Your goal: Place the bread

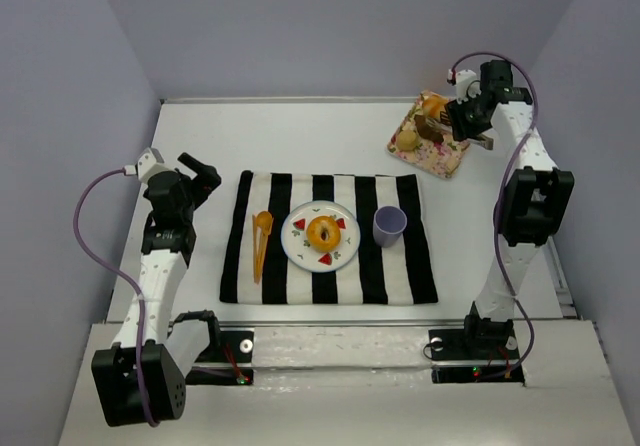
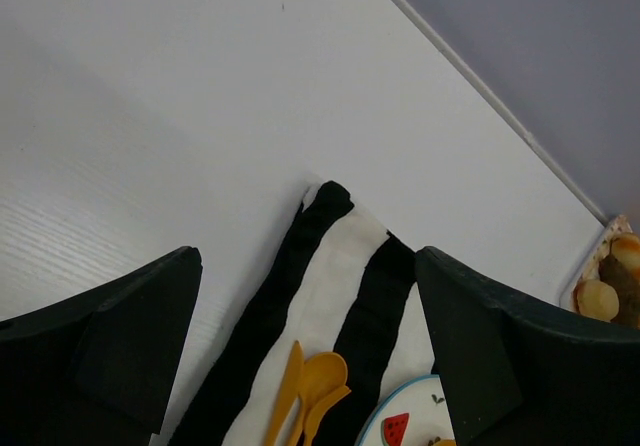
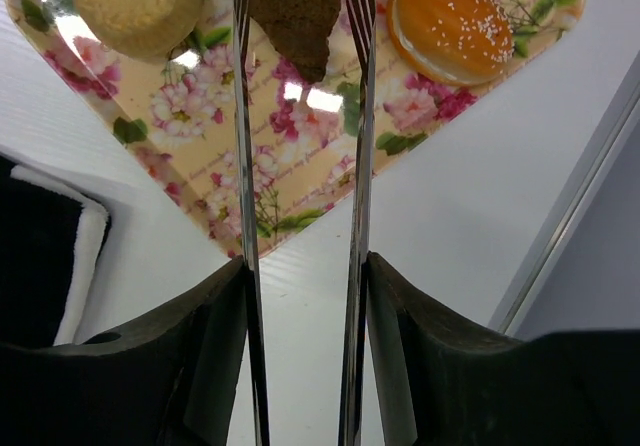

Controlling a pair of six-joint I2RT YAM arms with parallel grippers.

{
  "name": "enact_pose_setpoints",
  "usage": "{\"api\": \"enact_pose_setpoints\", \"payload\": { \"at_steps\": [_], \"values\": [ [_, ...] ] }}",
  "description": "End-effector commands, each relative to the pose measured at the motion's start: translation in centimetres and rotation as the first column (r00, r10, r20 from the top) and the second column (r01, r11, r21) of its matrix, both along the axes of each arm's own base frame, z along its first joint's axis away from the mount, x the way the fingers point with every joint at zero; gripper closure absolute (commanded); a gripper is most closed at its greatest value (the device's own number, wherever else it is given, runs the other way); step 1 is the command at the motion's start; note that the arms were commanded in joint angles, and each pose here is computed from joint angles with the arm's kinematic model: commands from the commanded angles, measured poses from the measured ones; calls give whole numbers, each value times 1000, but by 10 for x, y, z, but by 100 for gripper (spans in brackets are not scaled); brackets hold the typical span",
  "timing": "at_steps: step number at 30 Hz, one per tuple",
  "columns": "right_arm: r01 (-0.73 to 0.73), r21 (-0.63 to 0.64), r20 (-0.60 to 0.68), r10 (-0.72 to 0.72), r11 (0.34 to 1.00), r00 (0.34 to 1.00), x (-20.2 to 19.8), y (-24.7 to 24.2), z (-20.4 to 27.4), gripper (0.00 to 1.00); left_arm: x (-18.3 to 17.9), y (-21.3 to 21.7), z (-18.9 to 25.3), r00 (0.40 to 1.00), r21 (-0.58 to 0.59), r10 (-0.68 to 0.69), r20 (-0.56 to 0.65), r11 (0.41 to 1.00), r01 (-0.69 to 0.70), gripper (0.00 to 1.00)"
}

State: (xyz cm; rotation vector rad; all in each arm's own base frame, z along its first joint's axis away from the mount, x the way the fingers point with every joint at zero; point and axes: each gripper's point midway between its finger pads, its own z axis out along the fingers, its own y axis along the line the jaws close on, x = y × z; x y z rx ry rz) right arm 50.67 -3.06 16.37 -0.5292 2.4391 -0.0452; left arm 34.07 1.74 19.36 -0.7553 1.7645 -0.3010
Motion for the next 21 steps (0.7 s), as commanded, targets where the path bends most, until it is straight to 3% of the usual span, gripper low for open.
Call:
{"api": "enact_pose_setpoints", "payload": {
  "at_steps": [1, 12, 21],
  "values": [
    [-73, -40, -3, 73, 997, 997, 6, -5, 4, 46, 9, 4, 24, 999, 29, 10, 53, 1000, -12, 1],
    [-26, -42, -61, 23, 999, 998, 25, -11, -34, 43, 12, 5, 22, 999, 35, 12, 41, 999, -14, 1],
    [70, 7, -83, -69, 998, 994, 11, -8, -31, 40, 14, 4, 17, 999, 31, 9, 31, 999, -10, 1]
  ]
}}
